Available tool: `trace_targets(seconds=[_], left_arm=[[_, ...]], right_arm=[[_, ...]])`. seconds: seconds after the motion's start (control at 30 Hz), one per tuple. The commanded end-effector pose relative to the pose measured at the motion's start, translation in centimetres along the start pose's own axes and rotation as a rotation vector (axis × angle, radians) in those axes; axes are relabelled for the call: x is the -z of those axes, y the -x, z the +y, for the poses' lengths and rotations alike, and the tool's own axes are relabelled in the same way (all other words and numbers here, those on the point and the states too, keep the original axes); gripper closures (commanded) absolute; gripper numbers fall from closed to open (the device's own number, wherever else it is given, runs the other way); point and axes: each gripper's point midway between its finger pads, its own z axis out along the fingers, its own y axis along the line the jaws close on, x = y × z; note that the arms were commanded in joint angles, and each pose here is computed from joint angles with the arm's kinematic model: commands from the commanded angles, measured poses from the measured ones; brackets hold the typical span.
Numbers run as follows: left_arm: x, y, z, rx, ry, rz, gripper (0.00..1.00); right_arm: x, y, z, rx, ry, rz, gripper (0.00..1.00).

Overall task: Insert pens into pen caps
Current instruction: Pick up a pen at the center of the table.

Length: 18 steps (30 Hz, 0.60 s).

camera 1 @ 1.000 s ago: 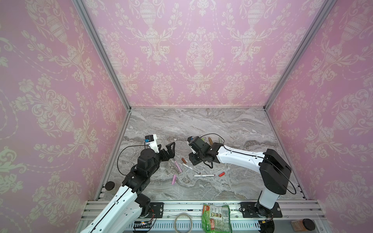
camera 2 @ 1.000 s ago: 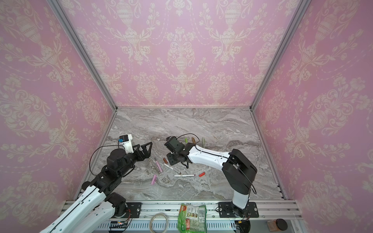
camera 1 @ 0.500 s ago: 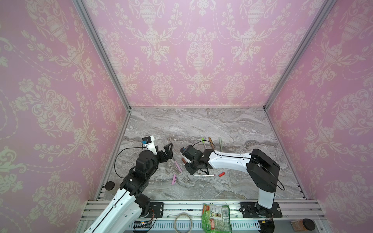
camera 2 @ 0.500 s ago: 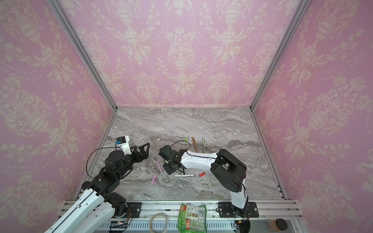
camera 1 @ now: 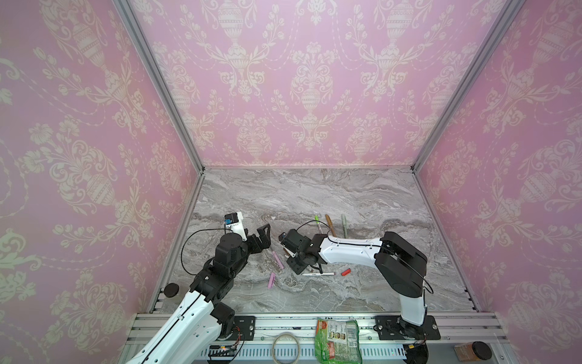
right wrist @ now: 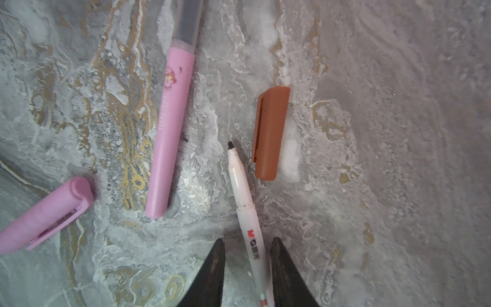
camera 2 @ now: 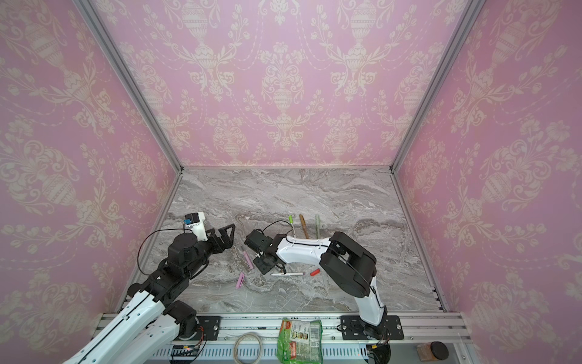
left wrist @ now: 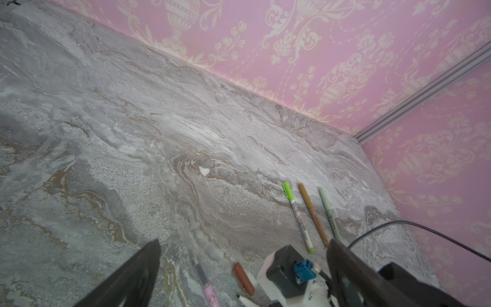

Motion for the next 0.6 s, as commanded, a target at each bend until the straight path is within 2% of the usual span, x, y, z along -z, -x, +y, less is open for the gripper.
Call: trace_targets(seconds=[0.0, 0.23, 0.57], left_arm=[[0.0, 1.0, -0.2, 0.005, 0.002, -0.027, 0.01], [0.0, 1.1, -0.2, -0.006, 0.003, -0.028, 0.01], [0.0, 1.1, -0.1, -0.008, 0.006, -0.033, 0.01]], right_arm=[[-0.9, -0.9, -0.2, 0.043, -0.03, 0.051, 0.7], [-1.5, -0.9, -0.6, 0.088, -0.062, 0.079, 0.75], [-2.2, -0.4, -0.8, 0.123, -0.081, 0.094, 0.87]])
